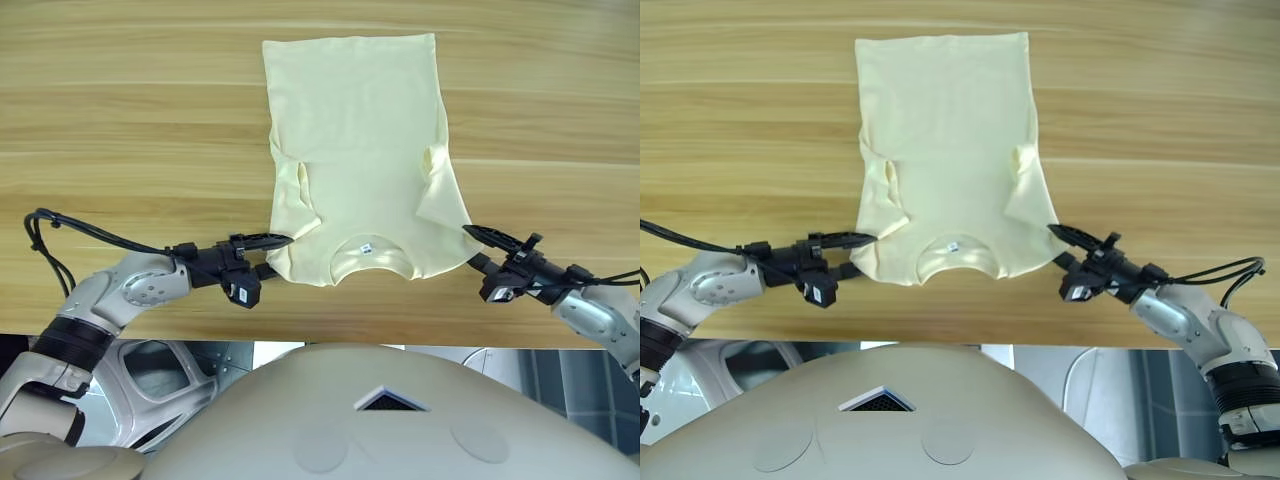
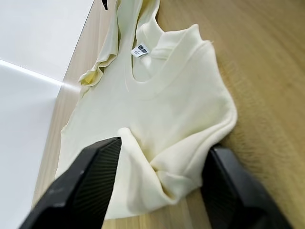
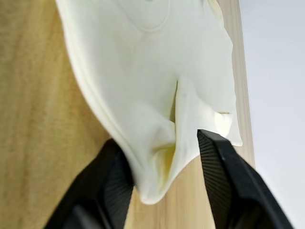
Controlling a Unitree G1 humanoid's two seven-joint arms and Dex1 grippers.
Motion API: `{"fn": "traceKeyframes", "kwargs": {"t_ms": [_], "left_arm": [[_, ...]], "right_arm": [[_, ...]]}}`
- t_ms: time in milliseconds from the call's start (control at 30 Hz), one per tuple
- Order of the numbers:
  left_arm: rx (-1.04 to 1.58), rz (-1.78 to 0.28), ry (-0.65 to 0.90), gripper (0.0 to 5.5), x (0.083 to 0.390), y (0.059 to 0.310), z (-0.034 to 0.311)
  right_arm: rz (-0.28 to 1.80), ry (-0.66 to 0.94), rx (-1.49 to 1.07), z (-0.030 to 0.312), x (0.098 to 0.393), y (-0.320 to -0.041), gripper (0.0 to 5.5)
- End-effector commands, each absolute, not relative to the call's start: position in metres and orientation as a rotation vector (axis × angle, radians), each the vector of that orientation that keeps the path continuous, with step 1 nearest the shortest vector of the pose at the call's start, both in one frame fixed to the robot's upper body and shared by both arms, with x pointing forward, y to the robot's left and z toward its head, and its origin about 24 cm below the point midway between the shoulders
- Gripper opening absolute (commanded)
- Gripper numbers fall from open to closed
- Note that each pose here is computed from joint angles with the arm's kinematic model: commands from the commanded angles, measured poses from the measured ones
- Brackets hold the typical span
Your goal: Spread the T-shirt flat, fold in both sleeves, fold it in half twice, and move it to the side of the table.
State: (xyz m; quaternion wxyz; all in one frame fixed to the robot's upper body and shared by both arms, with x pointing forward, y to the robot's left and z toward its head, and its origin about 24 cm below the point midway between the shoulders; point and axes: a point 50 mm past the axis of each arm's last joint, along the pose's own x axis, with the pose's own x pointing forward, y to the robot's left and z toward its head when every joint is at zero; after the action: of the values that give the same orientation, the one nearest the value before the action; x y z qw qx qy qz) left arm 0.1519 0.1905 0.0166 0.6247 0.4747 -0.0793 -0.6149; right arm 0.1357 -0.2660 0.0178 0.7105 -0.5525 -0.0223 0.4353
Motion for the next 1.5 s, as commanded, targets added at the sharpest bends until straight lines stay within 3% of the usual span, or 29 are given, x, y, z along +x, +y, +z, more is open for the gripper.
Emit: {"fn": "traceKeyframes", "kwargs": {"t_ms": [33,300,500,667,867,1033,1167,1333,1500], "left_arm": [[1.14,-1.528,0.037,1.96,0.131,0.203,-0.015],[1.149,-1.46,0.078,0.84,0.139,0.209,-0.023],[1.132,-1.435,0.09,0.31,0.135,0.212,-0.024],[1.086,-1.419,0.051,0.04,0.123,0.213,-0.018],[0.915,-1.455,0.061,0.0,0.079,0.205,-0.01],[0.78,-1.417,0.08,0.0,0.047,0.193,0.004],[0.766,-1.264,-0.003,0.0,0.075,0.196,0.02],[0.625,-1.043,-0.183,0.0,0.126,0.19,0.039],[0.532,-0.921,-0.229,0.0,0.15,0.187,0.04]], "right_arm": [[1.052,0.034,-1.23,0.005,0.125,-0.267,1.31],[1.039,0.045,-1.225,0.005,0.124,-0.27,0.0],[1.023,0.037,-1.217,0.005,0.128,-0.271,0.0],[1.095,0.006,-1.124,0.012,0.114,-0.259,0.0],[1.182,0.078,-1.051,0.015,0.085,-0.256,0.0],[1.141,0.087,-0.993,0.031,0.06,-0.252,0.0],[1.105,-0.003,-0.935,0.044,0.073,-0.239,0.0],[1.042,-0.162,-0.84,0.061,0.114,-0.228,0.0],[1.061,-0.203,-0.803,0.063,0.138,-0.223,0.0]]}}
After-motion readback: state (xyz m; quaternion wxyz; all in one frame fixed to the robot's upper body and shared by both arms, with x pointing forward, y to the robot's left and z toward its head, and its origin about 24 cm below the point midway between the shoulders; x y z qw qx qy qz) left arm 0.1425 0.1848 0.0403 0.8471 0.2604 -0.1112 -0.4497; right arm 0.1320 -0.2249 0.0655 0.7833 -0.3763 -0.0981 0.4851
